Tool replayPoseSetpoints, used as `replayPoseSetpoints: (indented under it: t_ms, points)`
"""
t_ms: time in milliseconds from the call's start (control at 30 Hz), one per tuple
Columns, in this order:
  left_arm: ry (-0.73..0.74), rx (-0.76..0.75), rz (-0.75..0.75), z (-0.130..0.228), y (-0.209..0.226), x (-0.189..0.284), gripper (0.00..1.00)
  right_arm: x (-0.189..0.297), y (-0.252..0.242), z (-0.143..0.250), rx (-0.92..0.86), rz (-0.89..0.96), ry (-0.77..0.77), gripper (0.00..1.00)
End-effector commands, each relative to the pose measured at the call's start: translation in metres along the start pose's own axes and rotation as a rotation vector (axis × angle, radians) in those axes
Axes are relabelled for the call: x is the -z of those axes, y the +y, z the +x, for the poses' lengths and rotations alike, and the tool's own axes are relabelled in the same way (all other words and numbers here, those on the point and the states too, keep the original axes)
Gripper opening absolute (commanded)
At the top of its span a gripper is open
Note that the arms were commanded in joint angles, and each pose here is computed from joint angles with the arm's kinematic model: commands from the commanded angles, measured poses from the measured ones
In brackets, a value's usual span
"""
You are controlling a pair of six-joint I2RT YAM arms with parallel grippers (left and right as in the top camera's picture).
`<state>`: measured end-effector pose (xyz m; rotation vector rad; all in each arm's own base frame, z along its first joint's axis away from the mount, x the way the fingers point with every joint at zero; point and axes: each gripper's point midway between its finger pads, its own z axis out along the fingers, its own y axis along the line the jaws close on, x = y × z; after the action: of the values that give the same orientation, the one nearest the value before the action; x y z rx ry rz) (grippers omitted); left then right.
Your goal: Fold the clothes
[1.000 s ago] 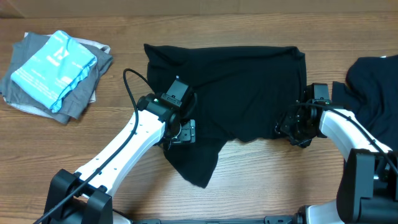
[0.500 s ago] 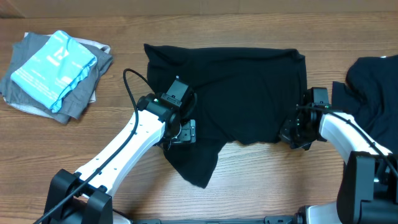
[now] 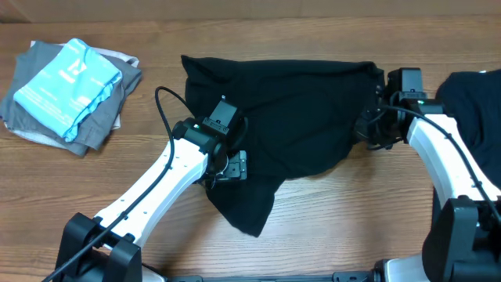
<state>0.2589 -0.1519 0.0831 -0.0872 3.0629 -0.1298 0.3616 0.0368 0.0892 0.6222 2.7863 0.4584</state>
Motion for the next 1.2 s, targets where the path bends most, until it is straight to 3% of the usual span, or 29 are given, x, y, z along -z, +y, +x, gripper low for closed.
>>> replayPoseSetpoints:
  t_ms: [0, 200, 233, 267, 367, 400, 600, 633, 767, 1167]
  points:
    - [-0.003, -0.017, 0.011, 0.002, -0.001, 0.002, 0.82, -0.013, 0.013, -0.002, 0.044, -0.014, 0.000, 0.04]
    - [-0.004, -0.017, 0.010, 0.001, -0.001, 0.002, 0.83, -0.054, 0.034, -0.009, 0.111, -0.046, -0.017, 0.04]
    - [-0.004, -0.017, 0.011, 0.001, -0.001, 0.002, 0.82, -0.056, 0.036, -0.011, 0.121, -0.051, -0.023, 0.09]
    - [-0.004, -0.017, 0.010, 0.001, -0.001, 0.002, 0.82, -0.055, 0.043, -0.017, 0.195, -0.078, -0.049, 0.34]
    - [-0.011, -0.017, -0.005, 0.000, 0.002, 0.002, 0.83, -0.043, 0.050, -0.024, 0.315, -0.095, -0.073, 0.67]
    - [-0.013, -0.017, -0.012, 0.000, 0.003, 0.002, 0.83, -0.035, 0.050, -0.028, 0.338, -0.089, -0.079, 0.74]
    - [-0.016, -0.017, -0.012, -0.001, 0.003, 0.002, 0.84, 0.035, 0.031, -0.057, 0.272, -0.057, -0.118, 0.87]
    - [-0.016, -0.017, -0.012, -0.001, 0.003, 0.002, 0.84, 0.038, 0.025, -0.057, 0.262, -0.048, -0.110, 0.86]
    - [-0.015, -0.017, -0.012, 0.000, 0.003, 0.002, 0.84, 0.030, -0.006, -0.050, 0.254, -0.010, -0.050, 0.62]
    - [-0.010, -0.016, -0.012, 0.001, 0.004, 0.002, 0.85, -0.033, -0.021, -0.020, 0.175, -0.077, 0.102, 0.62]
